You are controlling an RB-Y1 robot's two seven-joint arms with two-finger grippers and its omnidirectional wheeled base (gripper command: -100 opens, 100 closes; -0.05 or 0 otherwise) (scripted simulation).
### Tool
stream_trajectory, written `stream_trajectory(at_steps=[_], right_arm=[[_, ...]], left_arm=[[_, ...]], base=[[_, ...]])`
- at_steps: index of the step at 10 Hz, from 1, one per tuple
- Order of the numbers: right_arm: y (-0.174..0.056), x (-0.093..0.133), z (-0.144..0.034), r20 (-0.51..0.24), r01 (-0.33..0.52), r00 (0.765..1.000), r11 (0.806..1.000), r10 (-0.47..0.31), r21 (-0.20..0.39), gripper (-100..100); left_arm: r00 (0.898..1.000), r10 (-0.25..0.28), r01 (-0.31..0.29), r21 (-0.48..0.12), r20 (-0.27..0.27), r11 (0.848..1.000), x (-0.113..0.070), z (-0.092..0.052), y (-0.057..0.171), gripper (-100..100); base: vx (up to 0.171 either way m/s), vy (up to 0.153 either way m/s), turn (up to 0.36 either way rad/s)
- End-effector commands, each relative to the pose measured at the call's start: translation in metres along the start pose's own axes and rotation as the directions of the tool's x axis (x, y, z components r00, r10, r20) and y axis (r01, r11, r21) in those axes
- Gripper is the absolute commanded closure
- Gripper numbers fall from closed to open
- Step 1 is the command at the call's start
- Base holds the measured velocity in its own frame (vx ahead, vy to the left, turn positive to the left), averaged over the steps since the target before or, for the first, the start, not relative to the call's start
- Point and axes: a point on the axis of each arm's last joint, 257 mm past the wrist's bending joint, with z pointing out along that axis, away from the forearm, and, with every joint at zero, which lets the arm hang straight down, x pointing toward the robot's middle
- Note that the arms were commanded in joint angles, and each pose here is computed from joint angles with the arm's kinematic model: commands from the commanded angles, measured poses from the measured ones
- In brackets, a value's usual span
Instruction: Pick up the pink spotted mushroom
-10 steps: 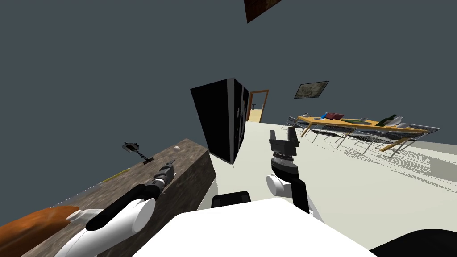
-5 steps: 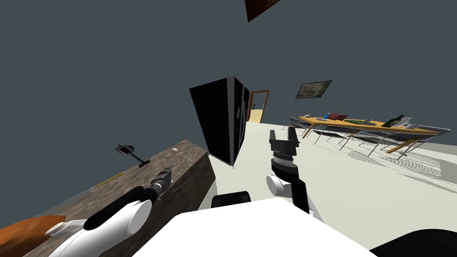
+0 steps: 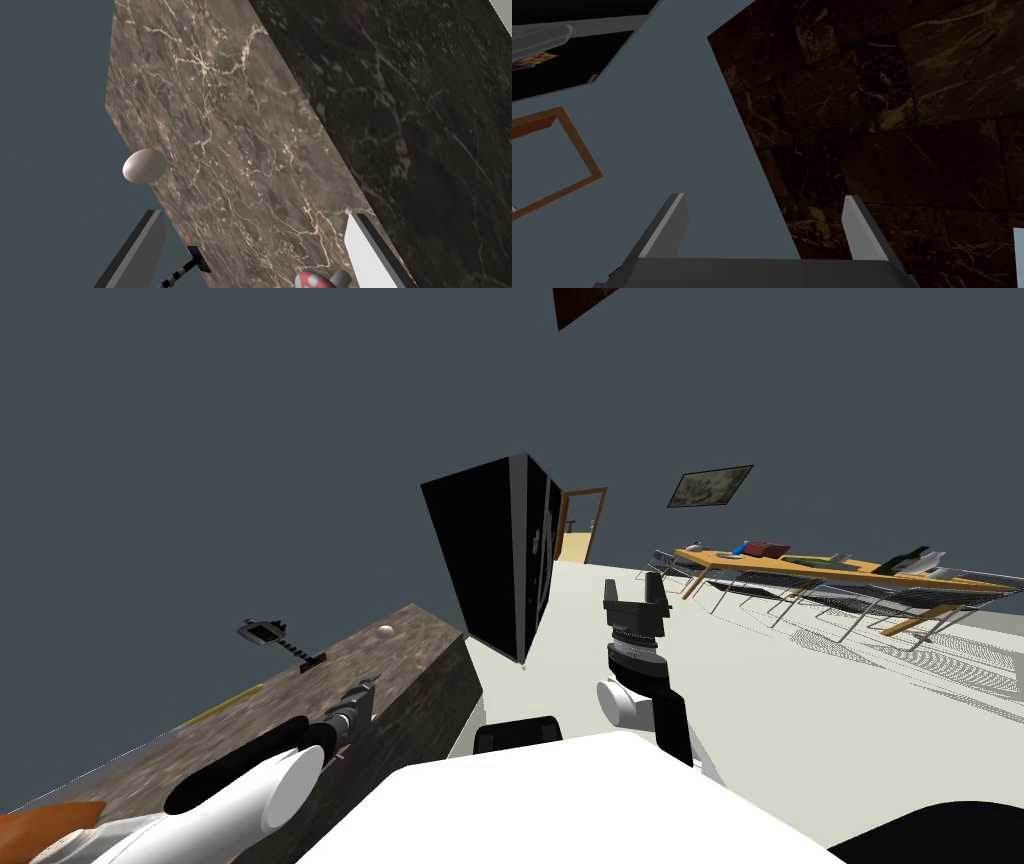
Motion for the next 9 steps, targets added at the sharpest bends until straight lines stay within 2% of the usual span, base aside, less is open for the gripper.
stream_trajectory(at_steps=[1,4,5,6,9], right_arm=[[0.000,0.000,0.000,0.000,0.000,1.000,1.000,0.000,0.000,0],[0.000,0.000,0.000,0.000,0.000,1.000,1.000,0.000,0.000,0],[0.000,0.000,0.000,0.000,0.000,1.000,1.000,0.000,0.000,0],[0.000,0.000,0.000,0.000,0.000,1.000,1.000,0.000,0.000,0],[0.000,0.000,0.000,0.000,0.000,1.000,1.000,0.000,0.000,0]], left_arm=[[1.000,-0.001,0.001,-0.056,0.009,0.998,-0.010,-0.002,0.015,-100],[1.000,0.000,0.002,-0.136,0.015,0.991,-0.018,-0.005,0.037,-100],[1.000,0.003,0.002,-0.171,0.025,0.985,-0.027,-0.008,0.047,-100],[1.000,0.002,0.002,-0.194,0.023,0.981,-0.026,-0.009,0.053,-100],[0.999,0.010,0.002,-0.281,0.039,0.960,-0.042,-0.017,0.077,-100]], base=[[0.063,-0.002,0.019],[0.076,0.000,0.017],[0.093,0.015,0.021],[0.083,0.015,0.009],[0.078,0.023,0.019]])
